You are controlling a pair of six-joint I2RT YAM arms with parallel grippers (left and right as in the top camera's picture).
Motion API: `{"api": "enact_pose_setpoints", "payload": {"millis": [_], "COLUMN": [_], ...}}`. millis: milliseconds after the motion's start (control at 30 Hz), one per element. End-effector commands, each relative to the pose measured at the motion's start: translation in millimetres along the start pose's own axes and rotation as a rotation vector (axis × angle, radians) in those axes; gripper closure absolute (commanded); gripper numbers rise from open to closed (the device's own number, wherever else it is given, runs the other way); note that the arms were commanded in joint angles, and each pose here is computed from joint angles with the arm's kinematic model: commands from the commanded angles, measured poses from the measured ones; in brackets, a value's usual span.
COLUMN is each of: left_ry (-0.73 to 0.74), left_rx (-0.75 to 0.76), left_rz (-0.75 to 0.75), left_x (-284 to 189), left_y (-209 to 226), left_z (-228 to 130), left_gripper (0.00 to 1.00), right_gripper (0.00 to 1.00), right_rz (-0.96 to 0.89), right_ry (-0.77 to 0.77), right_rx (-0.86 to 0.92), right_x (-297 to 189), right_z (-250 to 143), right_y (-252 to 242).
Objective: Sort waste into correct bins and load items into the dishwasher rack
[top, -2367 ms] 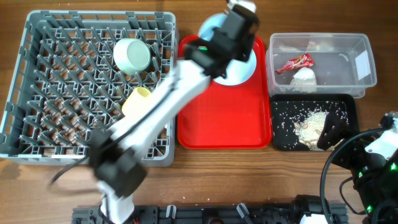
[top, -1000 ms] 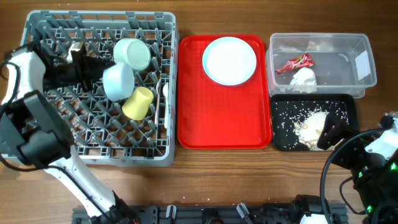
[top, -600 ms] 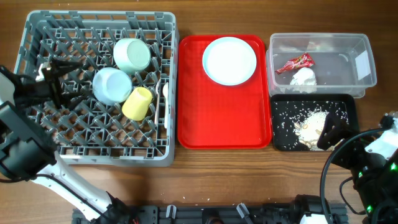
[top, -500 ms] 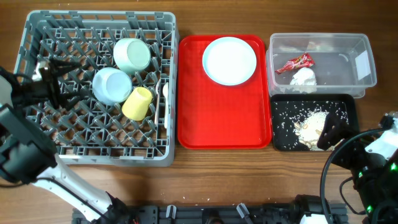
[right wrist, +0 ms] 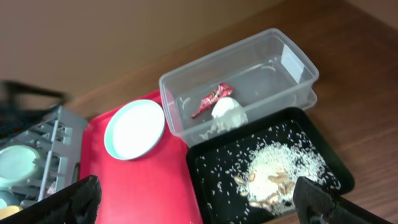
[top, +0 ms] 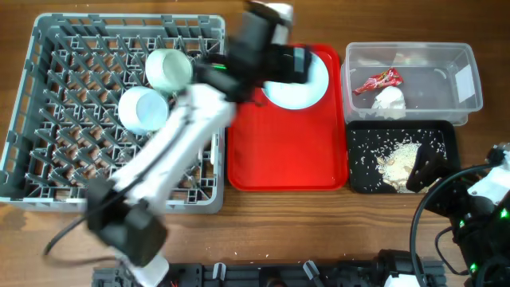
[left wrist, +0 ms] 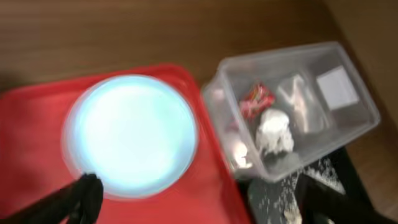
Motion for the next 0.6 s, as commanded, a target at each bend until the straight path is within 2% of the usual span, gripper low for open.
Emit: {"api": "enact_pose_setpoints", "payload": {"millis": [0,67,167,200,300,367,500,533,567], "left_ry": [0.1,0.15,0.223,0.243,0.295,0.324,0.39,0.445,0.481], "left_rx": [0.074,0.088,0.091,0.091,0.095,0.096,0.121,0.128,0.132], "left_rz": [0.06,0.069,0.082,0.086,0.095,0.101,0.22,0.243,0.249], "left_x": [91,130,169,176,193,200,193,189,186], "left_y": [-33,-36,-29,-27,-23,-20,-7,-4,-4], "left_z": [-47,-73,-107,-115,-136,-147,-158,-166,-171], "left_gripper": [0.0,0.01,0.07,0.11,0.12,0.17,0.7,0.74,0.74], "right_gripper": [0.0,0.0,0.0,0.0,0.0,0.0,0.0,0.0,0.0], "right_rz": [0.015,0.015,0.015,0.015,0.015,0.015,0.015,0.015,0.015], "right_ry": [-0.002,-0.002,-0.002,-0.002,-0.002,-0.002,-0.002,-0.002,-0.002], "right_rx": [-0.016,-0.016,-0.016,-0.016,-0.016,-0.016,-0.016,-0.016,-0.016], "right_x": [-2,-2,-2,-2,-2,-2,-2,-2,-2], "right_z": [0,0,0,0,0,0,0,0,0], "right_y": [1,1,1,1,1,1,1,1,1]}}
Point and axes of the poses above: each gripper's point midway between its finger pads, its own x axis out along the fingers, its own y axis along the line the jaws close on, z = x × y, the point moved 8 cm from there along -x, back along the fingers, and after that the axes turned 15 degrees about x, right-handed, at the moved point
